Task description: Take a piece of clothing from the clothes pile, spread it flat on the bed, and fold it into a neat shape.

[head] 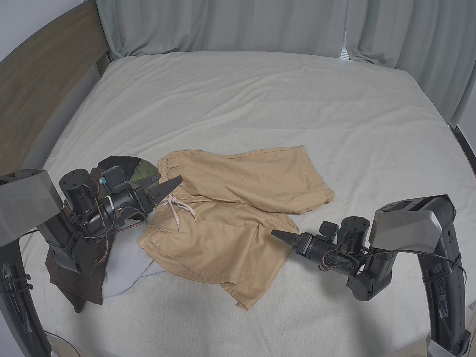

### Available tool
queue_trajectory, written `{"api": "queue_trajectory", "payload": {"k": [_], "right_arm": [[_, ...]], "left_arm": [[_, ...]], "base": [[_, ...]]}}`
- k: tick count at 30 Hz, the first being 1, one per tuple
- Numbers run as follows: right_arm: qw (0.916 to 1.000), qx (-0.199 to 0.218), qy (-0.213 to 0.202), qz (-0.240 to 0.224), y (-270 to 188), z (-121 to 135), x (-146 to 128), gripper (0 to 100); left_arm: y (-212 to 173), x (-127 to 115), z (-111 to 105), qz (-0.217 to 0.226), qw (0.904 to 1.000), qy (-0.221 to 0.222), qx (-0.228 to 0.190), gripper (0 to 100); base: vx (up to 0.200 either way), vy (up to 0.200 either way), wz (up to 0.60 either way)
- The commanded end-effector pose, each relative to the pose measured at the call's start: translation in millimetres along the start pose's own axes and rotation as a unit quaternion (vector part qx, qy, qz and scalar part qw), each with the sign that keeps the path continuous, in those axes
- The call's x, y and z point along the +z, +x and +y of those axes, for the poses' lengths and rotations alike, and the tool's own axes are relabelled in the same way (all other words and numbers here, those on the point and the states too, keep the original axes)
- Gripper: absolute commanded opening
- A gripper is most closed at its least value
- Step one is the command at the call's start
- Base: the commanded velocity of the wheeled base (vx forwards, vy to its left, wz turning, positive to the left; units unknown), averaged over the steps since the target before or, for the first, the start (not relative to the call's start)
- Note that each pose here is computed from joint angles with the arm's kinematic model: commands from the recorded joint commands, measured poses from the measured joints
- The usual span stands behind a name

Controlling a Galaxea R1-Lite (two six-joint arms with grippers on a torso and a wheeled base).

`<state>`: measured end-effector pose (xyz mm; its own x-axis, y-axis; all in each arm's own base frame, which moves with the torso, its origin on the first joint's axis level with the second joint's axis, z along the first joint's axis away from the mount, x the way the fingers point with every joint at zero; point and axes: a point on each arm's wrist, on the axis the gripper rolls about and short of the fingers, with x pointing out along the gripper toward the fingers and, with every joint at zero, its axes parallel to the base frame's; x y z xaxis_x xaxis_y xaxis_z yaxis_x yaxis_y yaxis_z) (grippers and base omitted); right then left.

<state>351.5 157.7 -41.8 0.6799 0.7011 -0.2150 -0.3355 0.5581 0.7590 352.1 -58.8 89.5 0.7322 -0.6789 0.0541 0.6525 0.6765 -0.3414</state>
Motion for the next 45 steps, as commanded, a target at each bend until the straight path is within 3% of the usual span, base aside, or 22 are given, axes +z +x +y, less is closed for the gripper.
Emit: {"api": "queue_trajectory", "payload": {"k": [1,10,17,30,38,45], "right_arm": [[0.9999,0.006,0.000,0.011,3,5,-7,100],[0.9982,0.059,0.006,-0.007,-25,61,20,100],[0.9955,0.092,0.015,-0.015,-38,85,35,100],[0.9969,0.076,0.018,-0.013,-35,71,32,100],[0.9993,0.020,-0.031,0.001,-43,34,23,100],[0.9982,0.005,-0.052,0.030,-34,21,7,100]], "left_arm": [[0,1,0,-0.001,1.0000,0.000,0.000,100],[-1,2,1,-0.003,1.0000,0.002,0.000,100],[0,1,1,-0.002,1.0000,0.001,0.000,100],[0,1,2,-0.002,1.0000,0.001,0.000,100],[0,1,2,-0.003,1.0000,0.001,0.001,100],[0,2,1,-0.005,1.0000,0.003,0.000,100]], "base": [[0.000,0.000,0.00],[0.000,0.000,0.00],[0.000,0.000,0.00],[0.000,0.000,0.00],[0.000,0.000,0.00],[0.000,0.000,0.00]]}}
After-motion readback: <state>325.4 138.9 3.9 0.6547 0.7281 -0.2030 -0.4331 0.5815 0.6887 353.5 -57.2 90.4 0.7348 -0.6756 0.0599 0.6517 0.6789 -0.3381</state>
